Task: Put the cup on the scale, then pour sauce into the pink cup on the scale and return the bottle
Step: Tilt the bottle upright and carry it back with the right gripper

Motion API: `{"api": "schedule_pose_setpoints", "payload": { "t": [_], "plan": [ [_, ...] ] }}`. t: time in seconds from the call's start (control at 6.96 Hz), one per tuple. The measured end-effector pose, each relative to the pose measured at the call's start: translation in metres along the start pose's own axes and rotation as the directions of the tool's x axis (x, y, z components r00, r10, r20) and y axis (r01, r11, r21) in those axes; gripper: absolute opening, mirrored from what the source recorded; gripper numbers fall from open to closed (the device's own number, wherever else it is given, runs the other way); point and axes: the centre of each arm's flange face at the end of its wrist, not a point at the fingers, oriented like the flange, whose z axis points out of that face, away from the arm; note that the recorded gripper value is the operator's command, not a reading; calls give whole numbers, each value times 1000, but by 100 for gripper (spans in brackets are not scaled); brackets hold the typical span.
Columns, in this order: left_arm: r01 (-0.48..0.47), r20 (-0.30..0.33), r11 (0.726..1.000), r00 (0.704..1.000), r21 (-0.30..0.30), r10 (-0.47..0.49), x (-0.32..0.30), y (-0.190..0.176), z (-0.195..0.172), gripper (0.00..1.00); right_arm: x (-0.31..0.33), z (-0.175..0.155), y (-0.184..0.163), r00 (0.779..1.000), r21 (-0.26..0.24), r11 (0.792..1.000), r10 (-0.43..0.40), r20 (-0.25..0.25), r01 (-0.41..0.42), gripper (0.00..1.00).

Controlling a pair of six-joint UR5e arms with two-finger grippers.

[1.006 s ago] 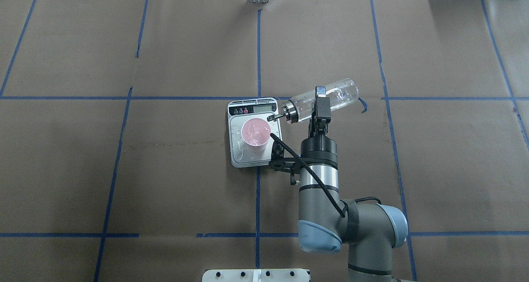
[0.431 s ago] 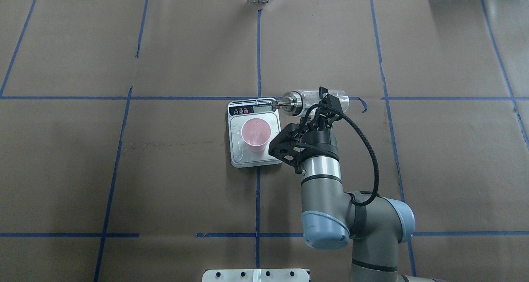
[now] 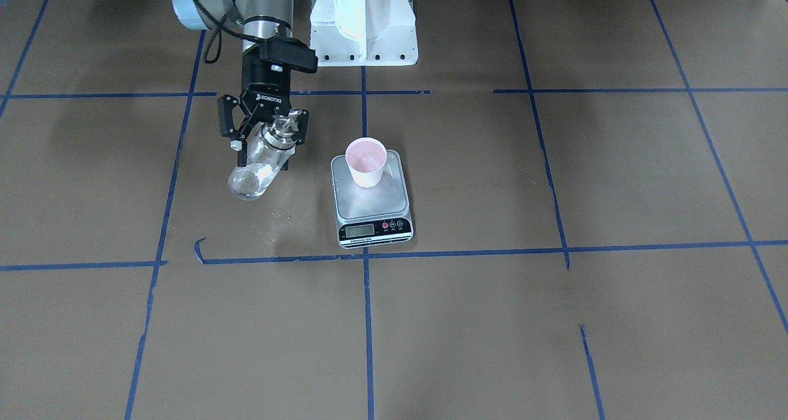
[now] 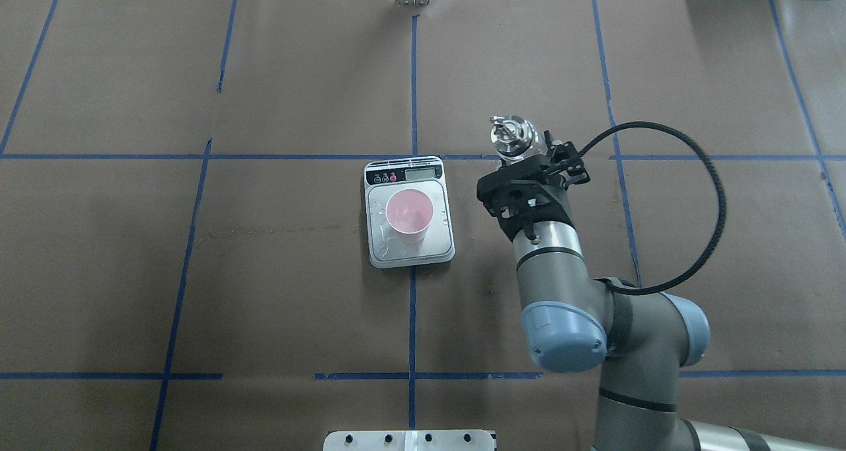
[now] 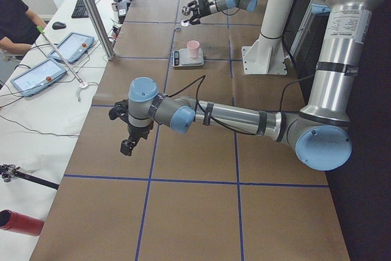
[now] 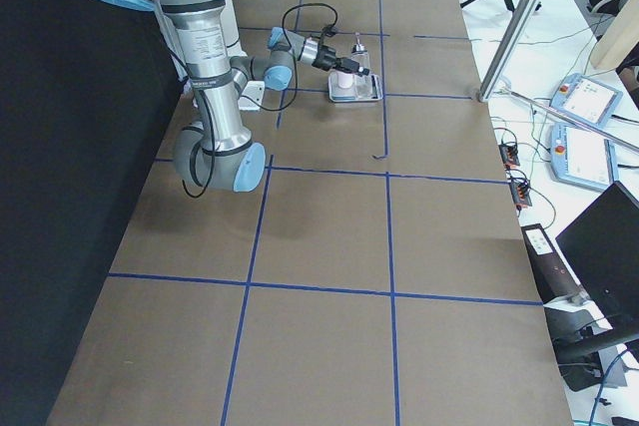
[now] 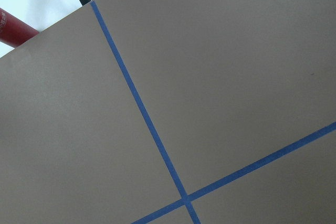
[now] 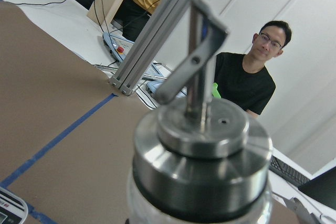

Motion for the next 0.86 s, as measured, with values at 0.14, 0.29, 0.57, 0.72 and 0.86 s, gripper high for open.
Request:
{"api": "schedule_pose_setpoints", "payload": {
  "t": [0.14,0.29,0.57,0.72,0.86],
  "plan": [
    [-5,2,1000,1000,8,5,3,-2,-4,100,34,-8,8,991,-33,991,133,14,-133,0],
    [-10,3,1000,1000,16,10,5,-5,-8,100,65,-12,20,977,-55,976,211,11,-210,0],
    [-20,5,999,1000,30,20,10,-8,-15,100,109,-3,42,919,-107,914,394,2,-391,0],
    [-24,6,999,1000,36,23,12,-10,-18,100,121,6,59,891,-124,883,454,-19,-452,0],
    [-27,7,999,1000,41,27,13,-11,-20,100,126,17,78,861,-128,852,507,-40,-508,0]
  ]
}}
